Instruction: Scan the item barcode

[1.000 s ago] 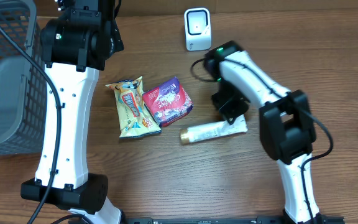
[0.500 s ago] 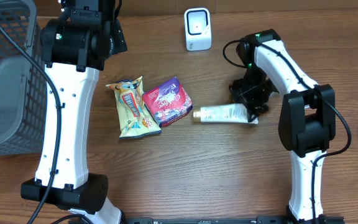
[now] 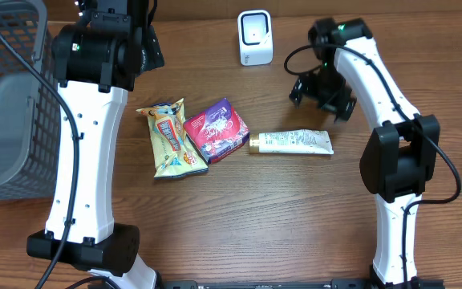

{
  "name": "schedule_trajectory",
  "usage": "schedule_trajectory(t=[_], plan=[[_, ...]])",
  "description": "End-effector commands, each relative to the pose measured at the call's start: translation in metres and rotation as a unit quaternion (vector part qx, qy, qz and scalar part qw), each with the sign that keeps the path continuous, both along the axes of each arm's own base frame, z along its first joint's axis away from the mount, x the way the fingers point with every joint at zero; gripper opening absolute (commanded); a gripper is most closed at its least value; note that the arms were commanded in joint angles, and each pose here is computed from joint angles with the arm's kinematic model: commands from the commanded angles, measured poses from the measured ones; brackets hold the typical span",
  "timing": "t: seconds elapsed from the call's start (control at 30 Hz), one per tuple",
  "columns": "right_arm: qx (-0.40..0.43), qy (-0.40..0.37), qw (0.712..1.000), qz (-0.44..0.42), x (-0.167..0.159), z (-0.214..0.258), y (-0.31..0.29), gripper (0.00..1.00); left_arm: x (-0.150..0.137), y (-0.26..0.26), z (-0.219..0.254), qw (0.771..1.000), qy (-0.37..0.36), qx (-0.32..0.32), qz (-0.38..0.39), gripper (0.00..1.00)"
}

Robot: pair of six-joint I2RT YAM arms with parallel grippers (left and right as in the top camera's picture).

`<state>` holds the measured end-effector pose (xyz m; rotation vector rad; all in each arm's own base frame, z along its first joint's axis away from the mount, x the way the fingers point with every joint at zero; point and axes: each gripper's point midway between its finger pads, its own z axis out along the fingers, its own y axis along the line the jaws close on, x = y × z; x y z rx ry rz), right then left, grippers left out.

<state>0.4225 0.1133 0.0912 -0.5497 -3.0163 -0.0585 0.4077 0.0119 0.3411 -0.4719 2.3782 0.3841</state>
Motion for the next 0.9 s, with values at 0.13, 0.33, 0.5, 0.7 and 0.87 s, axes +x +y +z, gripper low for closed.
schedule_trajectory(t=[0.13,0.33,0.5,0.7,0.87], plan=[[0.116,-0.107,0.89,0.427,-0.006,0.073,0.034,1.0,0.002,-0.002,0.0,0.999,-0.013,-0.026,0.021,1.0],[0.158,-0.231,0.778,0.563,0.006,0.113,0.065,1.0,0.003,-0.007,-0.001,0.999,-0.014,-0.036,0.016,1.0],[0.103,-0.303,0.697,0.642,0.015,0.155,0.065,1.0,0.002,-0.012,-0.001,0.999,-0.014,-0.033,0.011,1.0],[0.111,-0.327,0.697,0.628,-0.007,0.193,0.035,1.0,0.002,-0.008,0.002,1.0,-0.019,-0.014,0.019,1.0],[0.12,-0.404,0.651,0.631,-0.013,0.234,0.008,1.0,0.0,0.002,0.007,0.999,-0.024,0.013,0.036,1.0]])
